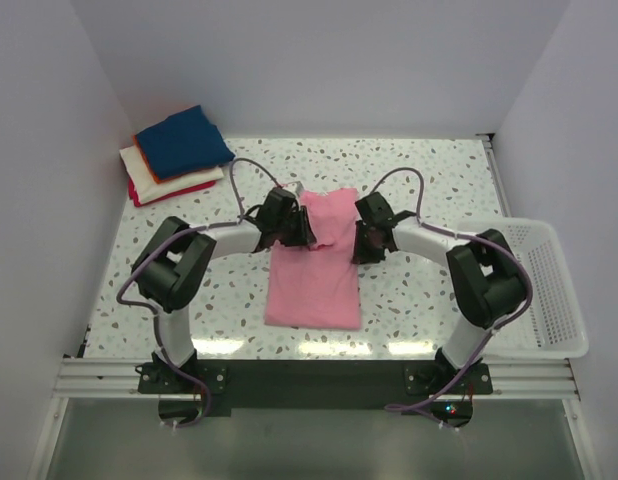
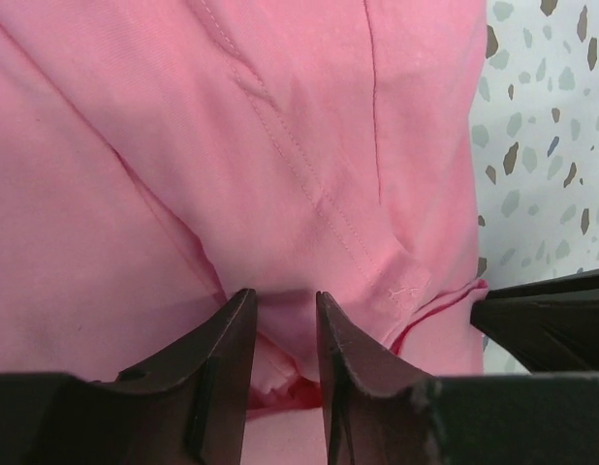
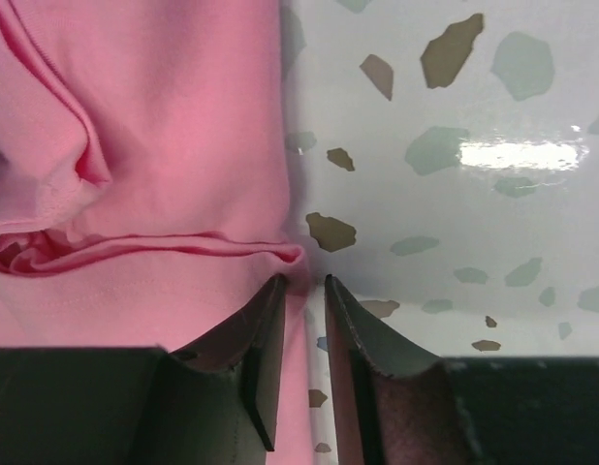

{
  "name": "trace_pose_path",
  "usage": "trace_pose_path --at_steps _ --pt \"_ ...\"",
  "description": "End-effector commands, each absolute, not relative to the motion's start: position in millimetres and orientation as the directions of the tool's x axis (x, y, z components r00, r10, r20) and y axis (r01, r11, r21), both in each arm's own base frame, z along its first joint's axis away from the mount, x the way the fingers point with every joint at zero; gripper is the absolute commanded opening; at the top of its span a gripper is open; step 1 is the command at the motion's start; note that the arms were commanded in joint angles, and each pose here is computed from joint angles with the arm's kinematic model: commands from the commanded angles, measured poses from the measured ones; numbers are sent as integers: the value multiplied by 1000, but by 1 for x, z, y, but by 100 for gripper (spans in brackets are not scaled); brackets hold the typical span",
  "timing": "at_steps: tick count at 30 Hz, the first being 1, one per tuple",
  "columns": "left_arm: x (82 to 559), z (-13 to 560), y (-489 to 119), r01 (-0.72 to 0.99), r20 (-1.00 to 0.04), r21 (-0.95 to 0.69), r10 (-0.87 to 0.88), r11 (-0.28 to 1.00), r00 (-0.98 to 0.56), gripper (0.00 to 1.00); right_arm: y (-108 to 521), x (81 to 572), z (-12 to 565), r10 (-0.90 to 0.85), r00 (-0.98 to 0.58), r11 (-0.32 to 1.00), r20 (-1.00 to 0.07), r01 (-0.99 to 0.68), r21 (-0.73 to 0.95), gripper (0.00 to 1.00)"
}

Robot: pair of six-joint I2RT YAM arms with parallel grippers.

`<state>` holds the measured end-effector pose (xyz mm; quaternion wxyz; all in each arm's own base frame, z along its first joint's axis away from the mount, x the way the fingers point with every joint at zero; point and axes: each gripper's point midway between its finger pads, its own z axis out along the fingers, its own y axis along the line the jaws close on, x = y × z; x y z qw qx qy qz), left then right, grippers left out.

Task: Fold and stack the t-shirts
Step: Fold the tshirt

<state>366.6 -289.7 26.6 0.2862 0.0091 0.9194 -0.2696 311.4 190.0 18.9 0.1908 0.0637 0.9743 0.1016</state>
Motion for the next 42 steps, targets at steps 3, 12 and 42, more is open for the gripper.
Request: trace_pose_path --at_steps 3,12,42 --pt "388 76 -279 213 -621 -482 -160 850 -767 44 170 309 55 168 -892 970 -419 74 232 36" --pt "333 109 -242 138 -603 -525 -253 840 -756 46 193 238 73 175 -922 891 -345 0 454 43" --pt "140 3 -159 -236 -230 -543 -413 806 -881 50 204 128 16 359 -933 727 -8 274 630 49"
